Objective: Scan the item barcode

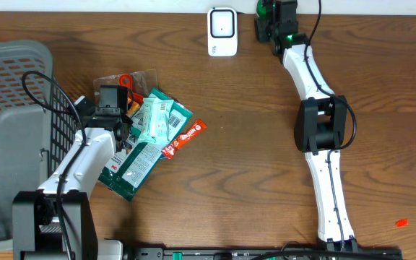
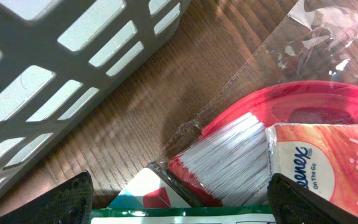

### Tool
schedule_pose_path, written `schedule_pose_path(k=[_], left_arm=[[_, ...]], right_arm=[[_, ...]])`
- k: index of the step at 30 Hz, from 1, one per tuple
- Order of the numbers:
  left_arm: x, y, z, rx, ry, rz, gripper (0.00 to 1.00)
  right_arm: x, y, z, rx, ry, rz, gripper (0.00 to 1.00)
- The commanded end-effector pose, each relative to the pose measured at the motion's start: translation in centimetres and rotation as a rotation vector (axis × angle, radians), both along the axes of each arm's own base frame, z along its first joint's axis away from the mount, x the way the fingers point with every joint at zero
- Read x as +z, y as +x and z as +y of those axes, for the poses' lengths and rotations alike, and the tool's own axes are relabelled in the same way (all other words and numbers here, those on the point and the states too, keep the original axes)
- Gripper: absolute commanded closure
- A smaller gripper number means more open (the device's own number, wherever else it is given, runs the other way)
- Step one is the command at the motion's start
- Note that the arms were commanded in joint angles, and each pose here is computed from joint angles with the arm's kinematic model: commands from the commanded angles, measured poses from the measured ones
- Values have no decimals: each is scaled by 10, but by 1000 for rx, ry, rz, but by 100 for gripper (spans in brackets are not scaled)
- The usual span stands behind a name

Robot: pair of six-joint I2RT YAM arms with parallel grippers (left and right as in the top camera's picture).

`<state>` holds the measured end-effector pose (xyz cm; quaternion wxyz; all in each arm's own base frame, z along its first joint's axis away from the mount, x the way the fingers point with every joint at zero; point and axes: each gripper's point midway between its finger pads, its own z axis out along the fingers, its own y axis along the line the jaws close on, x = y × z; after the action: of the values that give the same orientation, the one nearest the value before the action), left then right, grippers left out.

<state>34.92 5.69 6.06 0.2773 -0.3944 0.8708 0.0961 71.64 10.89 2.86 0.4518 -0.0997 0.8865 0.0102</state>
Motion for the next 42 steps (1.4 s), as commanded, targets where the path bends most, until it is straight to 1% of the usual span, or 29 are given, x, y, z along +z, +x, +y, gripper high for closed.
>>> schedule_pose_path(k=[1, 8, 12, 14, 15, 17, 19, 21, 24, 25, 27, 28, 29, 30, 32, 36, 42], left_arm=[[-5, -4, 7, 33, 19, 13, 11], [-3, -5, 11, 41, 43, 14, 11], [-2, -6, 14, 50, 61, 13, 11], [-2, -6, 14, 49, 61, 13, 11], [-2, -6, 14, 49, 61, 13, 11], [-2, -6, 14, 49, 61, 14, 11], [-2, -6, 14, 49, 61, 14, 11], [-1, -5, 14, 49, 61, 12, 11], [-1, -6, 14, 49, 61, 12, 11], [-1, -6, 14, 49, 61, 12, 11], [-1, -5, 14, 49, 61, 11, 11], [-1, -5, 14, 49, 61, 11, 11], [-1, -5, 14, 49, 61, 11, 11], [-1, -5, 14, 49, 61, 11, 11], [-1, -5, 14, 49, 61, 11, 11], [-1, -6, 14, 46, 62, 13, 11], [-1, -5, 14, 46, 62, 13, 11]], right_arm=[[48, -2, 5, 10, -15, -42, 73], [88, -17, 8, 5, -32, -20, 76], [119, -33, 8, -13, -59, -1, 82], [137, -42, 10, -15, -69, 5, 83], [145, -46, 11, -14, -73, 5, 83], [159, -54, 17, -4, -73, 6, 80], [165, -60, 21, 8, -81, 11, 78], [164, -63, 23, 17, -72, 25, 76], [141, -68, 27, 32, -54, 90, 74], [129, -68, 27, 29, -58, 114, 69], [111, -66, 27, 28, -60, 138, 48], [103, -63, 28, 28, -61, 139, 33], [95, -59, 29, 27, -60, 133, 13], [88, -54, 30, 27, -57, 121, 1], [75, -41, 32, 26, -56, 86, 1], [62, -27, 34, 25, -53, 37, 1], [73, -10, 15, -32, -6, -40, 2]])
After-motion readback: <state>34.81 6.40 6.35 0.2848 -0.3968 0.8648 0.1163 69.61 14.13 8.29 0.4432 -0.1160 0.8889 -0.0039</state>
